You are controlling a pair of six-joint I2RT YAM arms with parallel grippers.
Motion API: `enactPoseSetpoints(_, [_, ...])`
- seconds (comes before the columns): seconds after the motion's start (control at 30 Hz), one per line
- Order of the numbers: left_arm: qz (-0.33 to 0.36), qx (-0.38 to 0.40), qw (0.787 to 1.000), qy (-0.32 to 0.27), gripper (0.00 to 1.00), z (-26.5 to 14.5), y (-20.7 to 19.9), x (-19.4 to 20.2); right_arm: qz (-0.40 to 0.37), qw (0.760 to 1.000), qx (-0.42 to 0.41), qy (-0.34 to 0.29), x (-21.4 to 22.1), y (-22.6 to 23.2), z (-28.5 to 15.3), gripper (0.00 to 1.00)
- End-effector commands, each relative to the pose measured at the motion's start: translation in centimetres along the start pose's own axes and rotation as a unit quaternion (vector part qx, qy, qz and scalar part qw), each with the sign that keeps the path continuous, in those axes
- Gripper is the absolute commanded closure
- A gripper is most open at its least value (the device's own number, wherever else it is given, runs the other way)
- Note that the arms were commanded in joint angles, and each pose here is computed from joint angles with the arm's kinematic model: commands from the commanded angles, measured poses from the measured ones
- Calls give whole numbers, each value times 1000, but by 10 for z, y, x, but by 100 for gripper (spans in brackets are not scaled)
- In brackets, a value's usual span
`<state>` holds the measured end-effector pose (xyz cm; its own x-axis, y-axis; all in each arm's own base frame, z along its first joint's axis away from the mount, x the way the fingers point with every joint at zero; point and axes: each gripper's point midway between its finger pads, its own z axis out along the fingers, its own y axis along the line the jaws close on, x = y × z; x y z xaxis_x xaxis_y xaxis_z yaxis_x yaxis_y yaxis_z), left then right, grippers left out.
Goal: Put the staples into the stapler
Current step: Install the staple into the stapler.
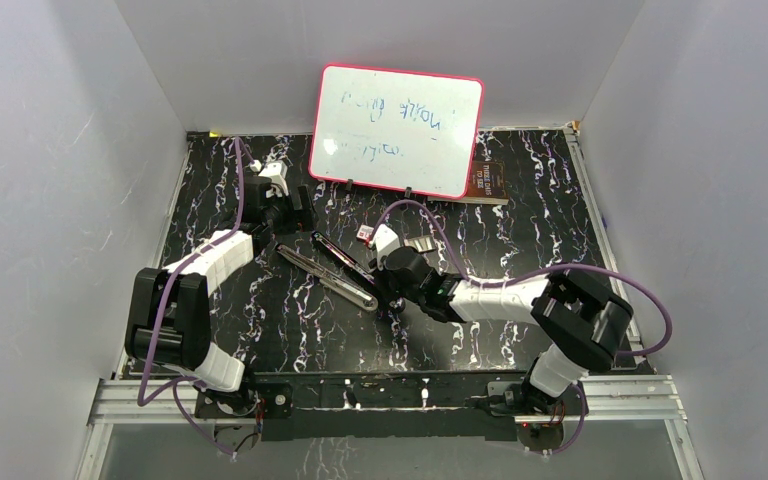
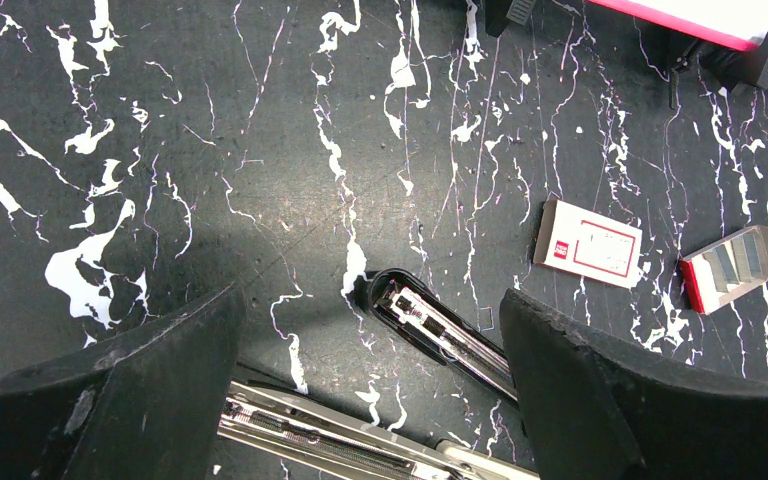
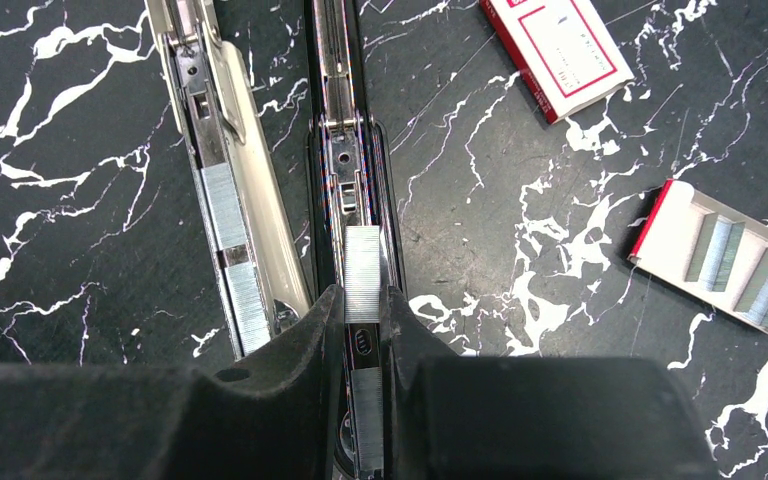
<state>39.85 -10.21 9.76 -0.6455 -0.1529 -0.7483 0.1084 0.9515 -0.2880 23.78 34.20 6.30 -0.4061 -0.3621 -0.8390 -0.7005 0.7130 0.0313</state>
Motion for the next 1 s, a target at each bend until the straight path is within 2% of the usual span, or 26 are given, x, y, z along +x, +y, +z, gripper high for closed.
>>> enactPoseSetpoints(0.0, [1, 8, 1000, -18, 4, -6, -3, -10, 14, 997, 1, -78, -54, 3, -10, 100])
enactPoseSetpoints(0.97, [1, 8, 1000, -17, 4, -6, -3, -9, 27, 999, -10, -33, -28, 4, -5, 100])
